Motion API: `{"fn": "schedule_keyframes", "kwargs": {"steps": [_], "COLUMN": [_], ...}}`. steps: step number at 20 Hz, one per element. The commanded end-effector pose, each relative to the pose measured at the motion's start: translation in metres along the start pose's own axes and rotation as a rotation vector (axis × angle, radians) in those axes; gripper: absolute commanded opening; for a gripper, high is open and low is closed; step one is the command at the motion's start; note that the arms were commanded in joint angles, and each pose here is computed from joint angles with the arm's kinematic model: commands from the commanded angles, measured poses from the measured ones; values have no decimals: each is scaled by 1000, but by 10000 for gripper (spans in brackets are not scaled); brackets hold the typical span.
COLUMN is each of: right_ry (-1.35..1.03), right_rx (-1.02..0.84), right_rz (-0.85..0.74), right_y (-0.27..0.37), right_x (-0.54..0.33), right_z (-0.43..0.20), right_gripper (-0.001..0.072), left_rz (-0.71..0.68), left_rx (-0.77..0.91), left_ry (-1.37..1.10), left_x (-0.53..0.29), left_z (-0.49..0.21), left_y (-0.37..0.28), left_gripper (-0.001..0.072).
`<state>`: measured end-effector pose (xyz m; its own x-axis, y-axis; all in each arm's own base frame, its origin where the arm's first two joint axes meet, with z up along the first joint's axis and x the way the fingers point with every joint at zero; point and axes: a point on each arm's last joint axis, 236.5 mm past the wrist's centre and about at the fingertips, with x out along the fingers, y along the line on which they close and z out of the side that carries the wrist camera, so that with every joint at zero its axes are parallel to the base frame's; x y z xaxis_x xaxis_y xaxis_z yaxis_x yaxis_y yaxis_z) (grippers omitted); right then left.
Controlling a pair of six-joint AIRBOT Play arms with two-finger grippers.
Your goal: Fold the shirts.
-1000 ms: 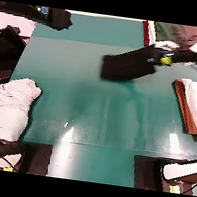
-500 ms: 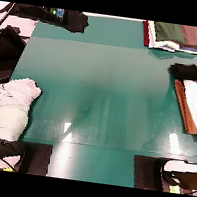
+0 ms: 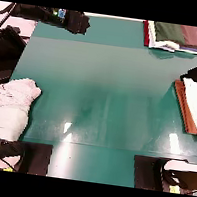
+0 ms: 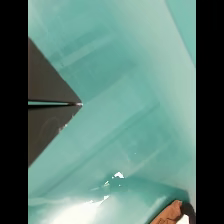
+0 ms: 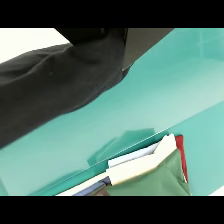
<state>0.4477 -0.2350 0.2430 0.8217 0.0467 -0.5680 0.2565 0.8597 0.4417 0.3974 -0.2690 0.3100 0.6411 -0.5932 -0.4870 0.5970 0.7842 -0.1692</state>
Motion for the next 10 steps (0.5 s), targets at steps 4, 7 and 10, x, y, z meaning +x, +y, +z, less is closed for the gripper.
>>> {"fn": "schedule_keyframes", "kwargs": {"steps": [4,7,10], "right_ry": [91,165,256], "right_rx": [15,55,114], "right_rz": [-97,-246,-357], "right_y": [-29,-65,-95], "right_x": [-44,-65,-84], "right_z": [-32,-73,-125], "right_gripper": [21,21,22], "left_rz": [0,0,0], "left_rx": [1,2,9], "left_ry": [5,6,5], "left_x": [0,0,0], "left_z": [-1,-1,-1], "left_y": [0,0,0], "left_gripper": [22,22,22]}}
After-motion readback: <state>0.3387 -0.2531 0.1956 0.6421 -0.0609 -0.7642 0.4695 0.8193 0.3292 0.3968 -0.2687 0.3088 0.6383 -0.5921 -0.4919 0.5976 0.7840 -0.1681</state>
